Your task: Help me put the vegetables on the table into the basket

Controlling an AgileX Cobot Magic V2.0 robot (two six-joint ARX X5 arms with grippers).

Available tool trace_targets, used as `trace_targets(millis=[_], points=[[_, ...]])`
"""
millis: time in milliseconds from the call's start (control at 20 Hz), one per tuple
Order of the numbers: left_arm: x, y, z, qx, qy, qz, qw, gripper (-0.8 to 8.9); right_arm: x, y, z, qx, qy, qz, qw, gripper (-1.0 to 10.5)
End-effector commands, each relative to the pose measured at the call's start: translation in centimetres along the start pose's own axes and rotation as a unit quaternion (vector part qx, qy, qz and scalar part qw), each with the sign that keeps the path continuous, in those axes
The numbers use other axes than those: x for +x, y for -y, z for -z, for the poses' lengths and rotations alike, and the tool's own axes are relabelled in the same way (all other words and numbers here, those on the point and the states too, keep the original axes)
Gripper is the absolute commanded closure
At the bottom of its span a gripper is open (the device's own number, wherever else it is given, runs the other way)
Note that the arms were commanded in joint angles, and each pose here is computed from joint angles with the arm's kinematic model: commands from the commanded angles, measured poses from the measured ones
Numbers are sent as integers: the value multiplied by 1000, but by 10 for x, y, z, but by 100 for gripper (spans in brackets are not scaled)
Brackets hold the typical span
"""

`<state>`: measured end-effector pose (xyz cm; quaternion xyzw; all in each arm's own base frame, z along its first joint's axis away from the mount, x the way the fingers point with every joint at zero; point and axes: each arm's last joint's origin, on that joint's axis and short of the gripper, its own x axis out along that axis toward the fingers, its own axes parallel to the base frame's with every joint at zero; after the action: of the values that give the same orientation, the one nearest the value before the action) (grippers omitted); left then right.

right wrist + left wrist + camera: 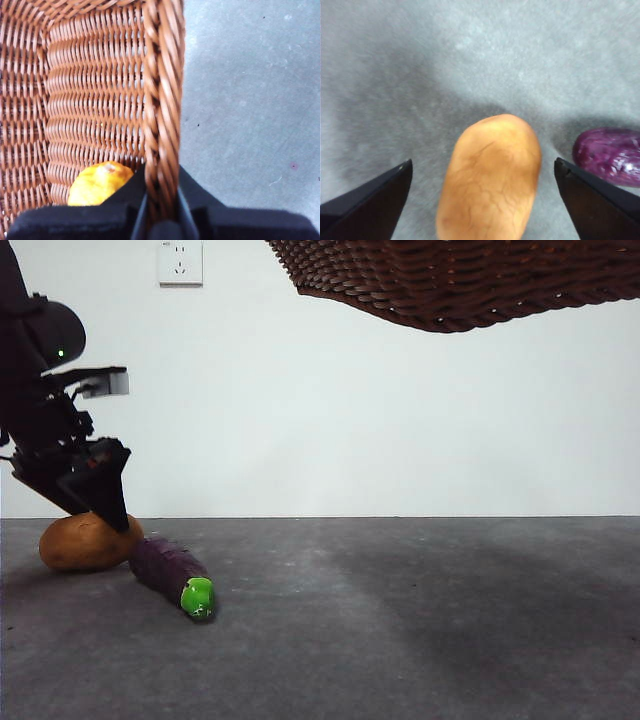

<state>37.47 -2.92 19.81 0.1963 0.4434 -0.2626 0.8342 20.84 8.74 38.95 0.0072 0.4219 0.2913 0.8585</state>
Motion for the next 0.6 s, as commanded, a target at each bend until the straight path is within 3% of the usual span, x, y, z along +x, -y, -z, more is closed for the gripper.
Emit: trace_targets(millis=[50, 200, 400, 550, 600], points=[[13, -2, 4, 3, -5, 12, 1000, 343, -5, -2, -3, -4, 16, -4, 1000, 959], [23, -3, 8, -1, -12, 20, 1000, 357, -5, -2, -3, -4, 18, -2, 1000, 959], [25, -2, 9, -3, -16, 23, 1000, 709, -5, -1, -3, -5, 19, 1, 1000, 959], [25, -3, 9, -23, -18, 23, 999, 825, -5, -1, -3, -5, 20, 2, 1000, 959], [25, -3, 10, -34, -19, 24, 999, 821, -5, -1, -3, -5, 20, 2, 1000, 959]])
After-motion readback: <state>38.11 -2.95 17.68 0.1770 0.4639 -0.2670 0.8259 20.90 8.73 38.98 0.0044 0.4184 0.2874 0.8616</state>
